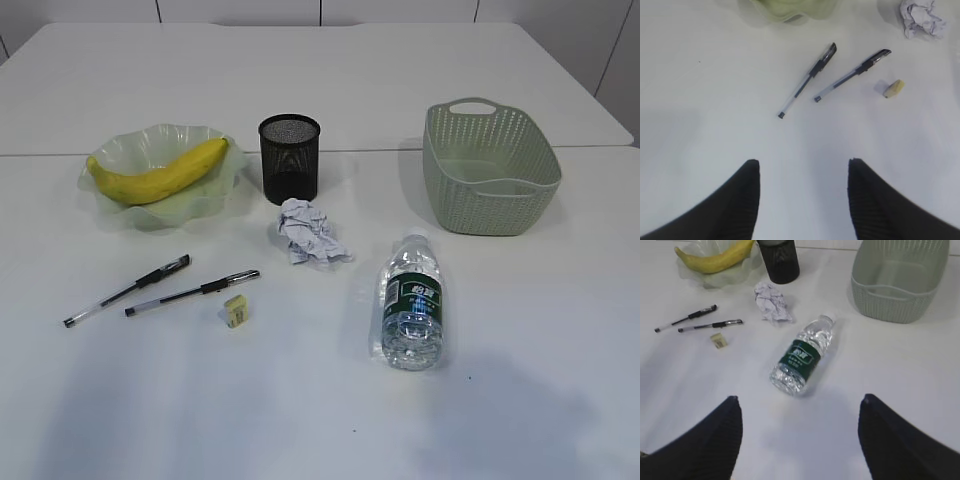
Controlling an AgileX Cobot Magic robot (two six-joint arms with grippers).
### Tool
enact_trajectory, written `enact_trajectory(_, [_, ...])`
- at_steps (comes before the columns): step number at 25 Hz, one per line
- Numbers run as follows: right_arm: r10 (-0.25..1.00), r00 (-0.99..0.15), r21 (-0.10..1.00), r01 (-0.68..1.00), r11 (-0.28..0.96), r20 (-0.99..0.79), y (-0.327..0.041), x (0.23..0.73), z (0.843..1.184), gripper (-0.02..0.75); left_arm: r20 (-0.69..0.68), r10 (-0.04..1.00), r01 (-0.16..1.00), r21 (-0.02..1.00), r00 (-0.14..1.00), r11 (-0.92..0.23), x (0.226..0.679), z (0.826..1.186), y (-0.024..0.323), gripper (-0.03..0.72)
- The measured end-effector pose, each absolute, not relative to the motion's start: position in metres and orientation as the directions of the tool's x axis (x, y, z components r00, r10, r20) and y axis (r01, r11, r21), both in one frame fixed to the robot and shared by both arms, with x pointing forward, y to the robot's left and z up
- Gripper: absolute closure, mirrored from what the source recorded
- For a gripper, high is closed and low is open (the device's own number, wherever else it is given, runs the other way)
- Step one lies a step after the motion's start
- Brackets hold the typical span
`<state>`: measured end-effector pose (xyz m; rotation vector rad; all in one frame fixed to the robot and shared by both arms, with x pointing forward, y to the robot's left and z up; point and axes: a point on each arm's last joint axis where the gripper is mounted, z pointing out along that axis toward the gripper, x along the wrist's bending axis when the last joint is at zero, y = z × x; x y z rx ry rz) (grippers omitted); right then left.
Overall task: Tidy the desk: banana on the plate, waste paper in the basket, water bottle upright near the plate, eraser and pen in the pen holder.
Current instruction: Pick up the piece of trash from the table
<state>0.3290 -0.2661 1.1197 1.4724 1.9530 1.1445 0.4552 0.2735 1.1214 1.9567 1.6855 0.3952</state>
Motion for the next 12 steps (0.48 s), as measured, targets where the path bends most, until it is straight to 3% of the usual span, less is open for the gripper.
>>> enact_trajectory(12, [0.916,-0.376,0.778,0.613,0.135,0.138,-0.261,0.433,1.165,0.202,-0.145,0.975,0.876,0.475,0.167,-0.080,0.420,1.086,0.274,0.296])
